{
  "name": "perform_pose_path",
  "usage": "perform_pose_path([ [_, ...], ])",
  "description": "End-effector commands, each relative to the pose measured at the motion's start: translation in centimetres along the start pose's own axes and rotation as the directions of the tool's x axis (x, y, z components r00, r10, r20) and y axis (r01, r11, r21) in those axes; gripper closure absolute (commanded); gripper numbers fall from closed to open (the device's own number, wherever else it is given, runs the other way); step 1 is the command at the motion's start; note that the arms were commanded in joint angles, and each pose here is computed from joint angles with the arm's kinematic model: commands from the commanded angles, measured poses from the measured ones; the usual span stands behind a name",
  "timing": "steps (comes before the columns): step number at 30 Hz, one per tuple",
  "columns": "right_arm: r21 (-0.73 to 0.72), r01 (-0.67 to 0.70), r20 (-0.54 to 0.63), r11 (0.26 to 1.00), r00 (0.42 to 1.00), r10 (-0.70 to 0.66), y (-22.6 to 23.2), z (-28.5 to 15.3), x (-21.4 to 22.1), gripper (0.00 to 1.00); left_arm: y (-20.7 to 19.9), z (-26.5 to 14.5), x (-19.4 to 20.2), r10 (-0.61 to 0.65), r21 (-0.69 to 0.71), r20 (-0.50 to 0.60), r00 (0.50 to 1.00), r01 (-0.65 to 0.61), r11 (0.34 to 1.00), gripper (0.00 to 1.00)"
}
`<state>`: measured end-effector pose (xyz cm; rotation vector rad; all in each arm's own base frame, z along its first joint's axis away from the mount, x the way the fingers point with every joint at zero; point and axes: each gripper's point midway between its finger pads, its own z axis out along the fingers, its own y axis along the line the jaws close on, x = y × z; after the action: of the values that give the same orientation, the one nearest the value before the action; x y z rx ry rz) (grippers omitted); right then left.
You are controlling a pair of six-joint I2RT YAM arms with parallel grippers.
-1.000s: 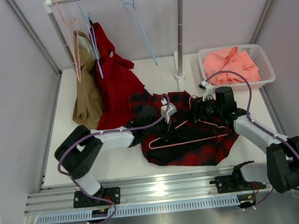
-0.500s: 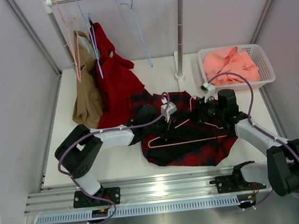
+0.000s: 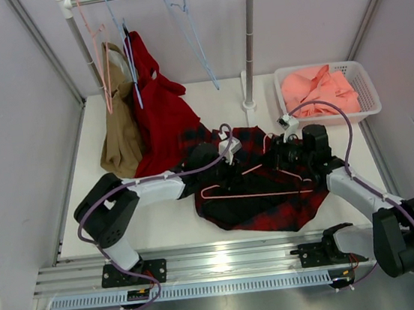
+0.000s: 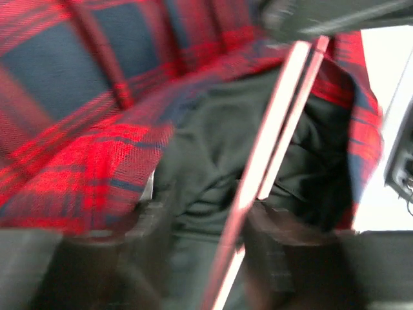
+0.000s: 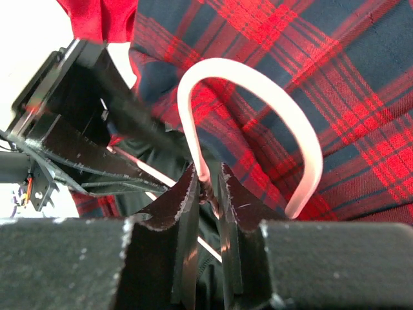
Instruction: Place the skirt on the hanger
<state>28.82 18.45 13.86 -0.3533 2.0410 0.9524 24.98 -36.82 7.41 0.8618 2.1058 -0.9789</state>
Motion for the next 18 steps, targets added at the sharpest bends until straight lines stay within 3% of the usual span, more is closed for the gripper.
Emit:
perform_pose_path([
  [1, -0.016, 0.003, 0.019, 1.0, 1.0, -0.003, 1.1, -0.5, -0.8, 1.0, 1.0, -2.1, -5.3, 0.016, -0.108, 0.14, 0.99, -0.001, 0.994, 0.44],
  [3, -0.003, 0.007, 0.024, 1.0, 1.0, -0.007, 1.0, -0.7, -1.1, 1.0, 0.9, -3.4, -6.4, 0.019, -0.136, 0.181, 0.983, 0.006, 0.991, 0.36],
  [7, 0.021, 0.009, 0.044, 1.0, 0.999, -0.01, 0.8, -0.9, -1.7, 1.0, 1.4, -6.6, -7.9, -0.002, -0.236, 0.244, 0.97, 0.061, 0.97, 0.33],
  [13, 0.058, -0.014, 0.075, 0.998, 0.997, 0.01, 0.4, -1.0, -2.3, 1.0, 2.5, -11.9, -6.8, -0.077, -0.382, 0.319, 0.945, 0.202, 0.902, 0.39],
  [18, 0.065, -0.02, 0.088, 0.998, 0.996, 0.015, 0.5, -1.1, -3.0, 1.0, 1.3, -14.9, -2.9, -0.123, -0.436, 0.313, 0.942, 0.257, 0.862, 0.47],
])
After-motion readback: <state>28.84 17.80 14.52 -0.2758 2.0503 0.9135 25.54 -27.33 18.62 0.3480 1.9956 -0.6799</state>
